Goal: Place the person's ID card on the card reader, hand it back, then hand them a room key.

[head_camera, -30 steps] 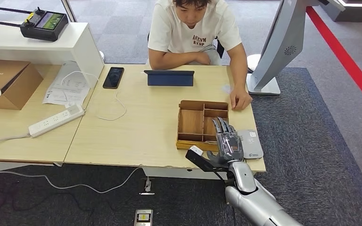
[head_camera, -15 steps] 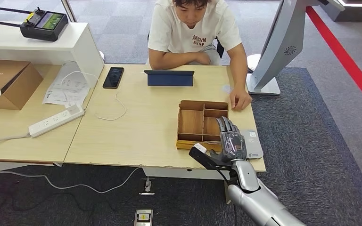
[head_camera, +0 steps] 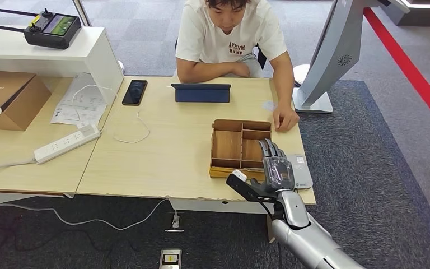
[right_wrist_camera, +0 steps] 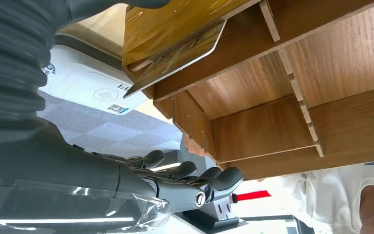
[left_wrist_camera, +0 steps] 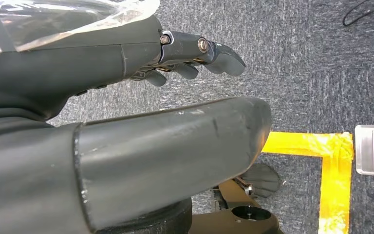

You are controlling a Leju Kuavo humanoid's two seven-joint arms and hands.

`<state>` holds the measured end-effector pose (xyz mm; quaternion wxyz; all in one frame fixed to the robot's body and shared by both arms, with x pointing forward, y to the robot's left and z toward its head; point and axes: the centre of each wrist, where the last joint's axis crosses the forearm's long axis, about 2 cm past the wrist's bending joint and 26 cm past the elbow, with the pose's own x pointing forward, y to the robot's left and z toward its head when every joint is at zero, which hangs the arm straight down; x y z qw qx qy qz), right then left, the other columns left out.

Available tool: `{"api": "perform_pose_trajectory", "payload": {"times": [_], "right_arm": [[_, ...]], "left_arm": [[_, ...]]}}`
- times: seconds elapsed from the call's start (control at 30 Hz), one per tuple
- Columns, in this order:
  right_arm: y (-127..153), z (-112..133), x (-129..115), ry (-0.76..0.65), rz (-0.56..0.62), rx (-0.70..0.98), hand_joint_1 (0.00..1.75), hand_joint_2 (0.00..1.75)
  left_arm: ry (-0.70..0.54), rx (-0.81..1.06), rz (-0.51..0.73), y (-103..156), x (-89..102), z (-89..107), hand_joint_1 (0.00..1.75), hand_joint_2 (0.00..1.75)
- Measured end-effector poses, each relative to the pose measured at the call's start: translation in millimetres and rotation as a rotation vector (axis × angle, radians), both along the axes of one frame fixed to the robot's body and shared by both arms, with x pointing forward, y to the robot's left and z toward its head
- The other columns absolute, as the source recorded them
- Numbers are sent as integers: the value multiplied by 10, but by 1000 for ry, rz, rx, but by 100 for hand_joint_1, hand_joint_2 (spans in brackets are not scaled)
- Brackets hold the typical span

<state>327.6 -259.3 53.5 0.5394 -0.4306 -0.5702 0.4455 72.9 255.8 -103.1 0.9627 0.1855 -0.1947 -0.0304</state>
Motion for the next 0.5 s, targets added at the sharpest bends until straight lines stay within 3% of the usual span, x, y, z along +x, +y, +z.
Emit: {"api": "perform_pose_trajectory", "payload": {"times": [0.13,0.2,0.23,0.3,0.33,0.37,0.5], "right_arm": [[-7,-1,0,1,-2,0,0,175],[-6,-2,-1,1,-1,0,13,175],[-6,-2,-1,2,-1,0,38,175],[-4,-2,-2,3,-1,2,110,175],[-4,-3,-2,5,-1,5,138,175],[-3,-3,-2,6,0,7,151,175],[0,-6,-5,11,2,18,158,175]], "left_arm": [[4,-1,2,0,0,0,0,0],[5,-3,1,0,0,0,0,0],[5,-4,0,-1,0,0,0,0],[6,-7,-1,0,0,-1,0,0],[6,-9,-1,0,0,-1,0,0],[5,-10,-1,1,0,-1,0,0],[4,-10,0,6,0,-1,0,0]]}}
